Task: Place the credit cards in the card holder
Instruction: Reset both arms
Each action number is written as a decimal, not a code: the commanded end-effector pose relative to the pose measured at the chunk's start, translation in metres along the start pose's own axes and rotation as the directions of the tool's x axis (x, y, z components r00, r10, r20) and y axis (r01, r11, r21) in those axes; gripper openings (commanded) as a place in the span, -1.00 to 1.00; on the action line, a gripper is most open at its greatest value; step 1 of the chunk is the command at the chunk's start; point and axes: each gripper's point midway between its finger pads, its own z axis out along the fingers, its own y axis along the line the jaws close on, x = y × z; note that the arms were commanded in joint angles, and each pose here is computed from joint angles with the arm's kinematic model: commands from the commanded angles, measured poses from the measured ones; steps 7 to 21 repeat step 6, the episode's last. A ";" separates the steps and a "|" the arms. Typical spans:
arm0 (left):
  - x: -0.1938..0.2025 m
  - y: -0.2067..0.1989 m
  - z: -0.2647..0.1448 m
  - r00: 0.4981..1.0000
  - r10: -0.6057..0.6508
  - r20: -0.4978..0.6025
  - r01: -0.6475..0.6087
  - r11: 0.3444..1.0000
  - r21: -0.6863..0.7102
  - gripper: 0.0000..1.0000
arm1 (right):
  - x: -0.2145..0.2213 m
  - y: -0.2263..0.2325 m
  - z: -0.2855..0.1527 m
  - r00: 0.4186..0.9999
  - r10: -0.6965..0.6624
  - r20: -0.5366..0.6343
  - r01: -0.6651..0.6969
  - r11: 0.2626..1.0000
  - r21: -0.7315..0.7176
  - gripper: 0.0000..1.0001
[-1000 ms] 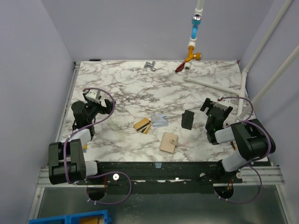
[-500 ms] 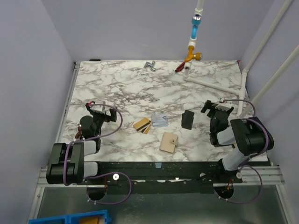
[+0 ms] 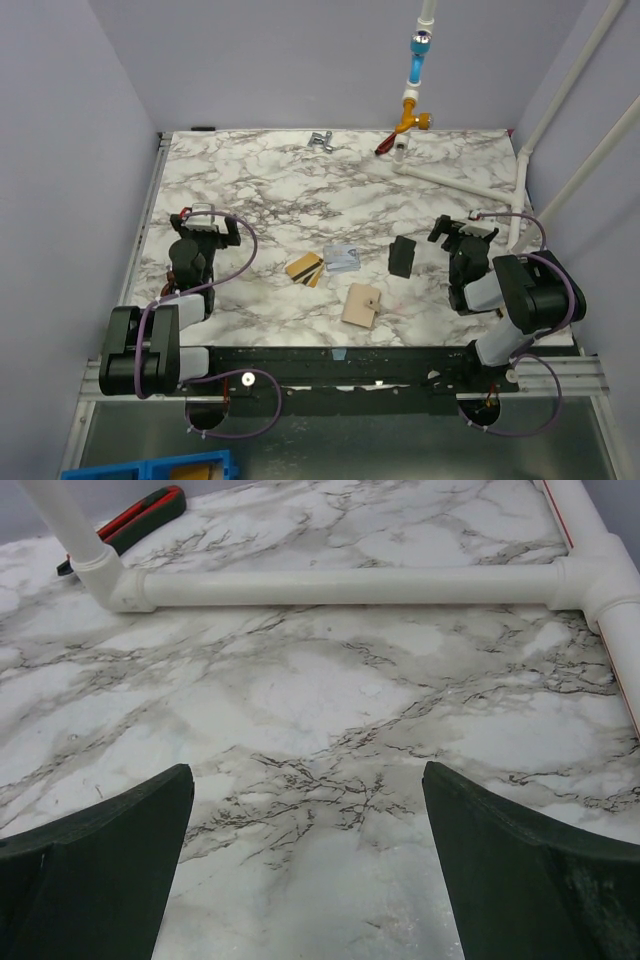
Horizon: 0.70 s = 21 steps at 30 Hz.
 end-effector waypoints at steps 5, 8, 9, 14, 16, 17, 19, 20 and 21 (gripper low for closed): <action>-0.004 0.003 0.003 1.000 0.000 0.006 0.000 1.000 -0.031 0.97 | -0.008 0.003 0.002 0.999 0.007 0.031 -0.007 1.000 -0.016 1.00; -0.006 0.003 0.002 1.000 -0.002 0.016 0.002 1.000 -0.031 0.97 | -0.008 0.003 0.002 0.999 0.007 0.031 -0.007 1.000 -0.016 1.00; -0.006 0.003 0.002 1.000 -0.002 0.016 0.002 1.000 -0.031 0.97 | -0.008 0.003 0.002 0.999 0.007 0.031 -0.007 1.000 -0.016 1.00; -0.006 0.003 0.002 1.000 -0.002 0.016 0.002 1.000 -0.031 0.97 | -0.008 0.003 0.002 0.999 0.007 0.031 -0.007 1.000 -0.016 1.00; -0.006 0.003 0.002 1.000 -0.002 0.016 0.002 1.000 -0.031 0.97 | -0.008 0.003 0.002 0.999 0.007 0.031 -0.007 1.000 -0.016 1.00; -0.006 0.003 0.002 1.000 -0.002 0.016 0.002 1.000 -0.031 0.97 | -0.008 0.003 0.002 0.999 0.007 0.031 -0.007 1.000 -0.016 1.00; -0.006 0.003 0.002 1.000 -0.002 0.016 0.002 1.000 -0.031 0.97 | -0.008 0.003 0.002 0.999 0.007 0.031 -0.007 1.000 -0.016 1.00; -0.006 0.003 0.002 1.000 -0.002 0.016 0.002 1.000 -0.031 0.97 | -0.008 0.003 0.002 0.999 0.007 0.031 -0.007 1.000 -0.016 1.00; -0.006 0.003 0.002 1.000 -0.002 0.016 0.002 1.000 -0.031 0.97 | -0.008 0.003 0.002 0.999 0.007 0.031 -0.007 1.000 -0.016 1.00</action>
